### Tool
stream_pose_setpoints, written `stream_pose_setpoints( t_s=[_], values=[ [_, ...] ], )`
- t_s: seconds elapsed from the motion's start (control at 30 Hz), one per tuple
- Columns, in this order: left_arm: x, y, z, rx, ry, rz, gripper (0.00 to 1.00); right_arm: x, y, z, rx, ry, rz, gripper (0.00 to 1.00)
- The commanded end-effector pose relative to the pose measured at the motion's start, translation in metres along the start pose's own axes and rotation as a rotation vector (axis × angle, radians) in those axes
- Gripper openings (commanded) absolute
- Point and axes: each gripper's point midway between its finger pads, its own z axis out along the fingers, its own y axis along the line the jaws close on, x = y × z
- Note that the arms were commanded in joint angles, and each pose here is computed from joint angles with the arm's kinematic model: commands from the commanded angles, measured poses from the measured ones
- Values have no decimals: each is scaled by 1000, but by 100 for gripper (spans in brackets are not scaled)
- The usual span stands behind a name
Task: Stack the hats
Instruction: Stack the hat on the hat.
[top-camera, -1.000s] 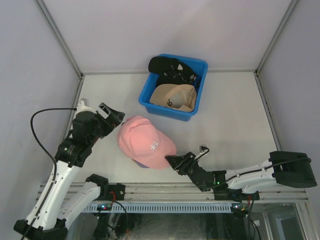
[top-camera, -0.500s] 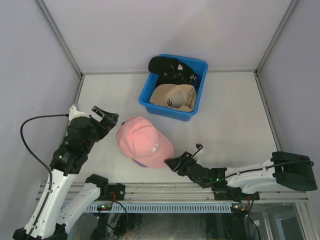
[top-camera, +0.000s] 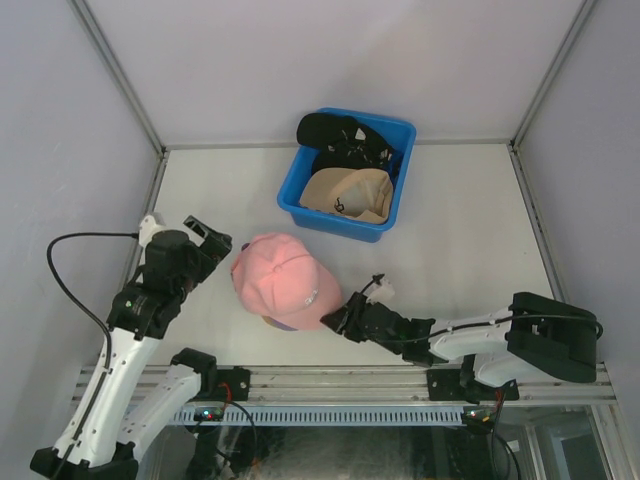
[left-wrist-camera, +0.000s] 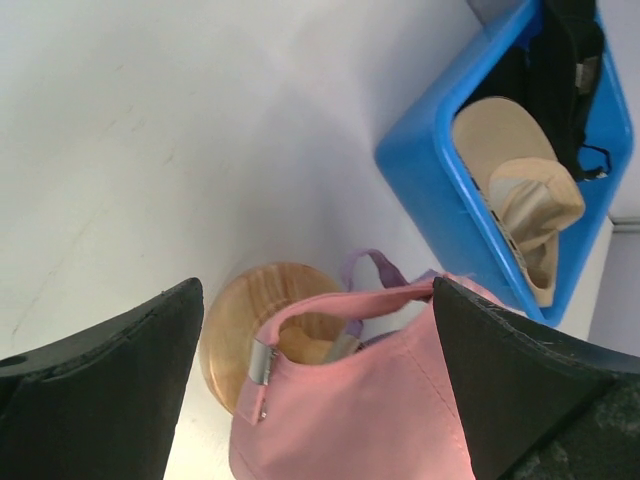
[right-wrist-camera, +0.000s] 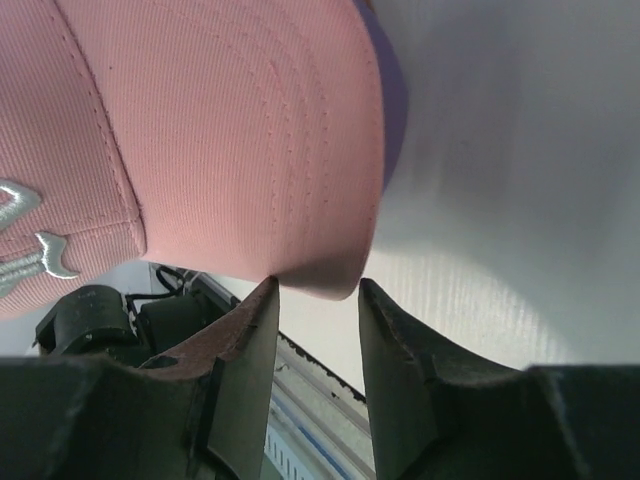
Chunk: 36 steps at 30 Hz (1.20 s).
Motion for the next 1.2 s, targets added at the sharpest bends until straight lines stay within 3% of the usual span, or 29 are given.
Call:
stream_pose_setpoints(
  t_s=[0.0, 0.5, 0.77, 1.17],
  values=[
    [3, 21, 14, -74, -1, -34, 100, 2, 23, 4, -61, 60, -3, 37],
    [29, 46, 54, -108, 84, -206, 100, -61, 13, 27, -19, 12, 21, 37],
    [28, 59, 59, -131, 58, -273, 100, -88, 21, 49, -31, 31, 15, 36],
    [16, 65, 62, -141, 14, -317, 100, -98, 33, 16, -17, 1, -40, 36]
  ],
)
